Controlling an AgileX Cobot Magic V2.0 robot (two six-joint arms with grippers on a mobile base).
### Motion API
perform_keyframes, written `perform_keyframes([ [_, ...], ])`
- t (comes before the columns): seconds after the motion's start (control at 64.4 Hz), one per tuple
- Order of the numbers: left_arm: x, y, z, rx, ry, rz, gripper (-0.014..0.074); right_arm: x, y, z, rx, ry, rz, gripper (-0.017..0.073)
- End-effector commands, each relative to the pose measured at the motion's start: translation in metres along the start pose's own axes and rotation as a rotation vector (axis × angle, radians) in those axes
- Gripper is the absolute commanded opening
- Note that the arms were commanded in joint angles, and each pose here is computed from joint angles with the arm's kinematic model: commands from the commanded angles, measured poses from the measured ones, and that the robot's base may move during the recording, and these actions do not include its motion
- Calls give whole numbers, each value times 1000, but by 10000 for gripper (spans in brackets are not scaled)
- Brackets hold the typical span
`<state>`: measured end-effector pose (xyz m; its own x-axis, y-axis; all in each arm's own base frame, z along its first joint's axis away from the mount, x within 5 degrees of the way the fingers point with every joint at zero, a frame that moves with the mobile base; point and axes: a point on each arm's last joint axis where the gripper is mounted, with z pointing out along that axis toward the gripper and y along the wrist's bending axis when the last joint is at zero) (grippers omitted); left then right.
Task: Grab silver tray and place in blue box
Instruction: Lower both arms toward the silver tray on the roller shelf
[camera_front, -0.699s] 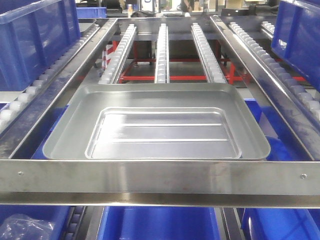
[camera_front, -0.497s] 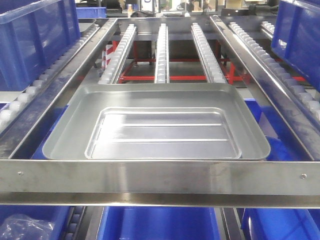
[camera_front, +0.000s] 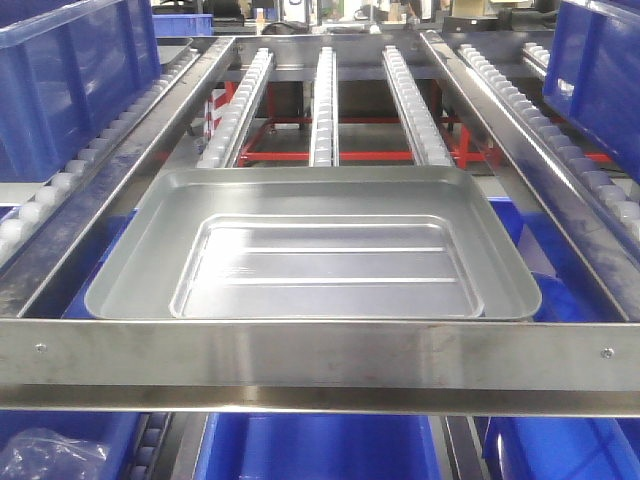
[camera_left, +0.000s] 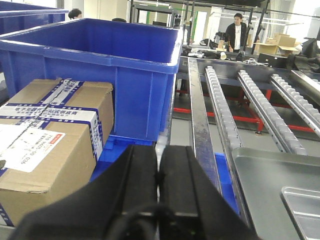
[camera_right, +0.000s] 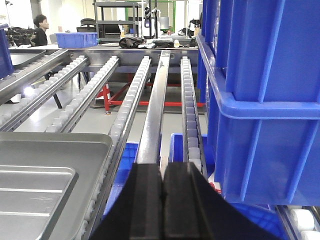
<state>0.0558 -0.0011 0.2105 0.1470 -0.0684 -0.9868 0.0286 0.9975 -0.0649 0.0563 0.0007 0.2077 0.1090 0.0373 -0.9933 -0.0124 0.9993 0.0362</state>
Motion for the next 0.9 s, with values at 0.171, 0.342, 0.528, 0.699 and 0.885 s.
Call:
perform_keyframes([
  [0.171, -36, -3, 3, 0, 100, -6, -6, -44, 1, 2, 11, -22, 104, 51],
  [0.342, -76, -6, 28, -11, 341, 16, -6, -68, 0, 37, 51, 229, 103, 51],
  [0.528, -73, -8, 86, -15, 736, -14, -6, -74, -3, 103, 109, 656, 64, 51],
  [0.699, -52, -16, 117, -6, 874, -206, -6, -61, -5, 142, 134, 852, 60, 51],
  [0.885, -24, -18, 149, -32, 1003, -297, -6, -39, -3, 166, 128, 919, 100, 51],
])
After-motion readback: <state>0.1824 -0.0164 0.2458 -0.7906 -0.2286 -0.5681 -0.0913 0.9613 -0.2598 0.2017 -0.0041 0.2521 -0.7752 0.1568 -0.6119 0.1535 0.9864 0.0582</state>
